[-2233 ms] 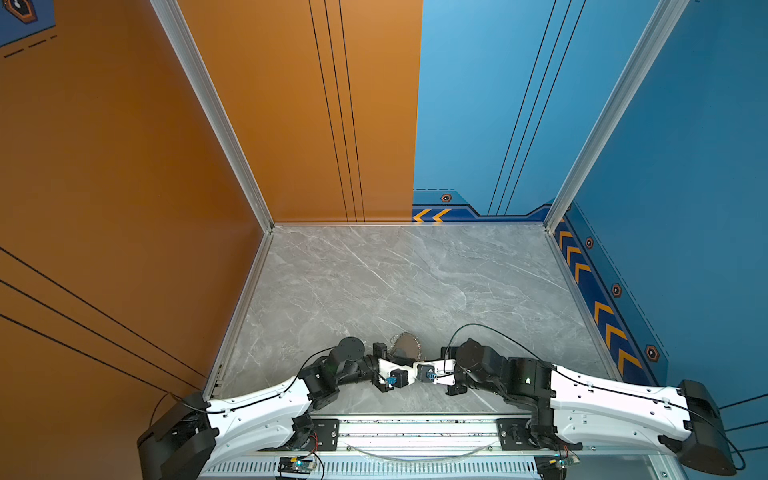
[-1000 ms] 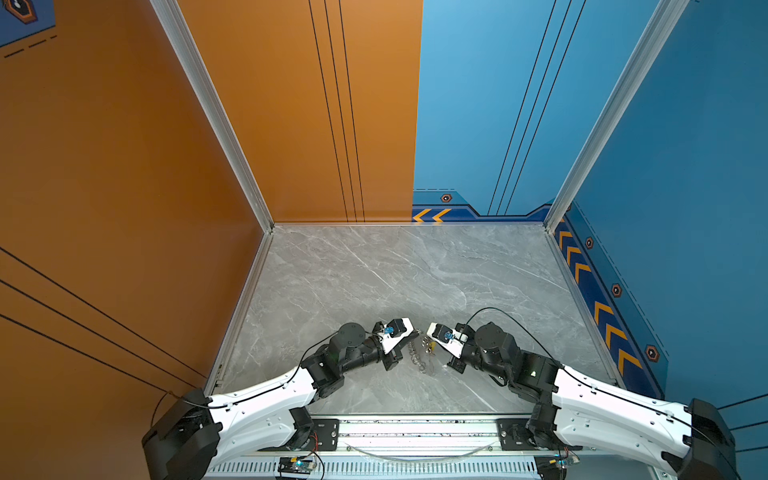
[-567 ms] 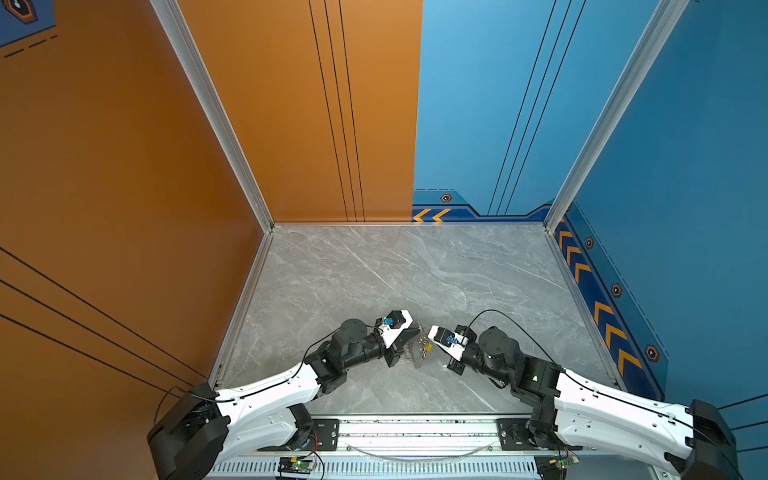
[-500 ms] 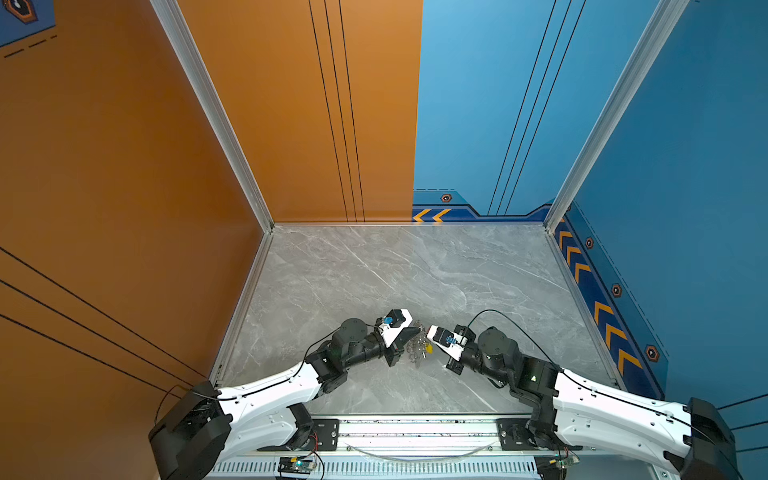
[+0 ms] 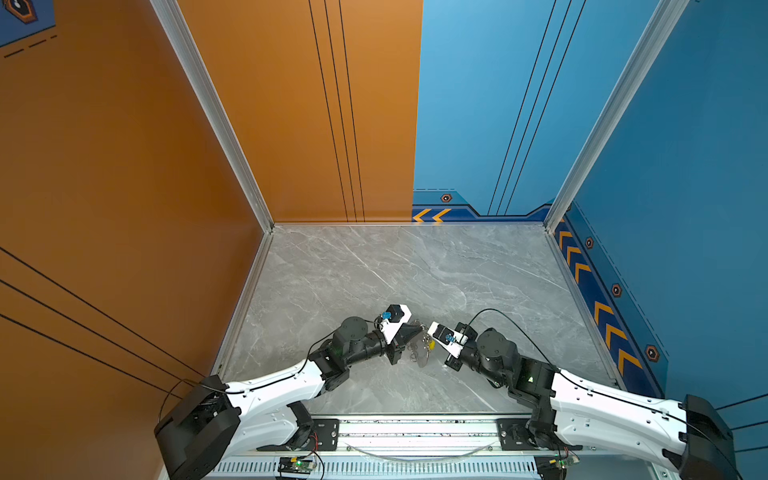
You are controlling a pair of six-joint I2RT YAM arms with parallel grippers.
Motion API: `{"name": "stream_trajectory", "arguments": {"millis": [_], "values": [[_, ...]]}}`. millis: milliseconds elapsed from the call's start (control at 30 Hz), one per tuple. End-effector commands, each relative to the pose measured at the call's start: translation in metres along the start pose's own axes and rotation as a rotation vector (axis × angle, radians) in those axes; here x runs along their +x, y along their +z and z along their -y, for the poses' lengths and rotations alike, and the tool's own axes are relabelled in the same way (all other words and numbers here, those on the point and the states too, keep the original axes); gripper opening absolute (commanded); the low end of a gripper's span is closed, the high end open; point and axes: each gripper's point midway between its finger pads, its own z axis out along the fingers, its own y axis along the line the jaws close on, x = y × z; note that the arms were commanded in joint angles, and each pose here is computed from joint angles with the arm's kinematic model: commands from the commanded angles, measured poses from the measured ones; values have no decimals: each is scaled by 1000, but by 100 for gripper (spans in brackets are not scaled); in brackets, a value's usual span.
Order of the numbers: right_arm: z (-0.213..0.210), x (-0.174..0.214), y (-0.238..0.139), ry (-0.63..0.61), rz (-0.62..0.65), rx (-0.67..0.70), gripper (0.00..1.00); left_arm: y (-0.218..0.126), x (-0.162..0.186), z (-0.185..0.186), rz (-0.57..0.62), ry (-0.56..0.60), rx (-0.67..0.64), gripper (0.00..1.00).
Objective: Put the keys on the keyring
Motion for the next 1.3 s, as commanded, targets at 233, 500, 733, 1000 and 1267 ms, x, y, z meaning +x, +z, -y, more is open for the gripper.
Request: {"name": "stream_trajectory", "arguments": {"millis": [233, 500, 733, 1000, 1267], "values": [[2, -3, 0, -24, 20, 47, 0, 2, -25, 2, 70, -36, 36, 0], [-2, -1, 4, -41, 6, 40, 0, -1, -27, 9, 78, -20, 71, 0], [4, -7, -15, -58, 29, 69, 0, -19, -26, 26, 143, 98, 189, 0], [4, -9, -40, 0, 68, 58, 0, -31, -13, 42, 162, 224, 299, 0], [-1, -1, -44, 4, 51, 43, 0, -31, -10, 49, 177, 259, 363, 0]]}}
